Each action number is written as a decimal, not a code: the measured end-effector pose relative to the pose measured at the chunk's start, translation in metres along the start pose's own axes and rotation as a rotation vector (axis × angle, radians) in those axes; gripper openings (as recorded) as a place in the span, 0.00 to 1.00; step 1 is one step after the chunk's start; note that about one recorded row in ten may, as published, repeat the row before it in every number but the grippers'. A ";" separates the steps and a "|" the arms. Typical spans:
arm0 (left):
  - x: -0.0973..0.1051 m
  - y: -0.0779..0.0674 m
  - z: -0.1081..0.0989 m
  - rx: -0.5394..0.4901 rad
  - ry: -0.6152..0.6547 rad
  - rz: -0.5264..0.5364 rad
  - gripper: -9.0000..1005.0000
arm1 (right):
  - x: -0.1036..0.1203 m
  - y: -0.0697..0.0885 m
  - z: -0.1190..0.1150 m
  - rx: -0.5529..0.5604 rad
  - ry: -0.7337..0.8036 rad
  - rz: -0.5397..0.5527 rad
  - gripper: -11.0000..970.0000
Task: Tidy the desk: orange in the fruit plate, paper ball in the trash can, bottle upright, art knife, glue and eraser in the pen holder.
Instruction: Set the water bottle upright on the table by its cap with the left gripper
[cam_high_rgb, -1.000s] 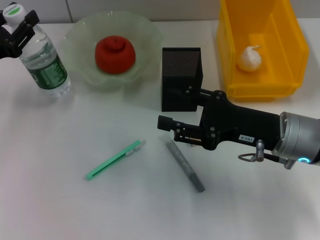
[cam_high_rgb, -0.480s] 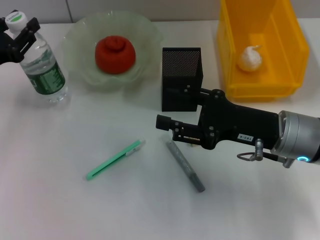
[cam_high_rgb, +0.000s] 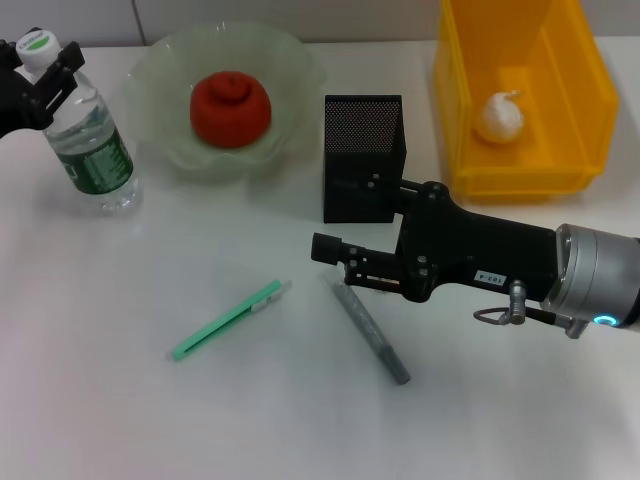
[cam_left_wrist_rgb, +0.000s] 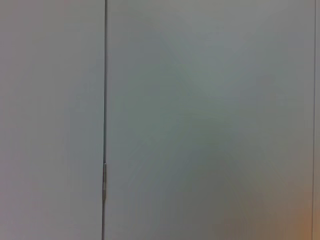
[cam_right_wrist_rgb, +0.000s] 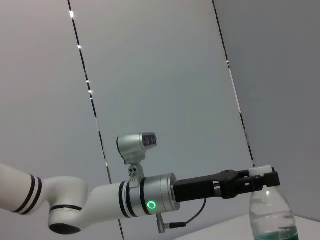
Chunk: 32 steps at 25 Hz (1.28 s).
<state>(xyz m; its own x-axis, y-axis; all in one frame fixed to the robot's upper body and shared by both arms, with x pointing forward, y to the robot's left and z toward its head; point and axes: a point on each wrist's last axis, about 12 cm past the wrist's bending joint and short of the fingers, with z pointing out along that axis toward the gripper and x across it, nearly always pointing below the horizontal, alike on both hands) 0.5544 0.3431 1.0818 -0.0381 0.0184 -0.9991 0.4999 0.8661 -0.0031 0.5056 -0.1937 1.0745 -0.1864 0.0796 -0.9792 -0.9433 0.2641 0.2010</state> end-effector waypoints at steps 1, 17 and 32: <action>0.000 0.000 0.000 0.000 0.000 0.000 0.56 | 0.000 0.000 0.000 0.000 0.000 0.000 0.72; 0.006 -0.003 0.001 0.000 0.018 0.009 0.59 | 0.000 0.000 0.000 0.001 0.000 0.001 0.72; 0.004 -0.005 0.005 0.027 0.024 0.015 0.62 | -0.001 -0.001 0.000 0.004 -0.003 0.000 0.72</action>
<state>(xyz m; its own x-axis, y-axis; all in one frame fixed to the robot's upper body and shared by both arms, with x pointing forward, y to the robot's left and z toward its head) 0.5562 0.3362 1.0779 -0.0510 0.0431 -0.9978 0.5239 0.8517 0.0100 0.5068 -0.1943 1.0753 -0.1854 0.0829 -0.9792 -0.9422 0.2682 0.2011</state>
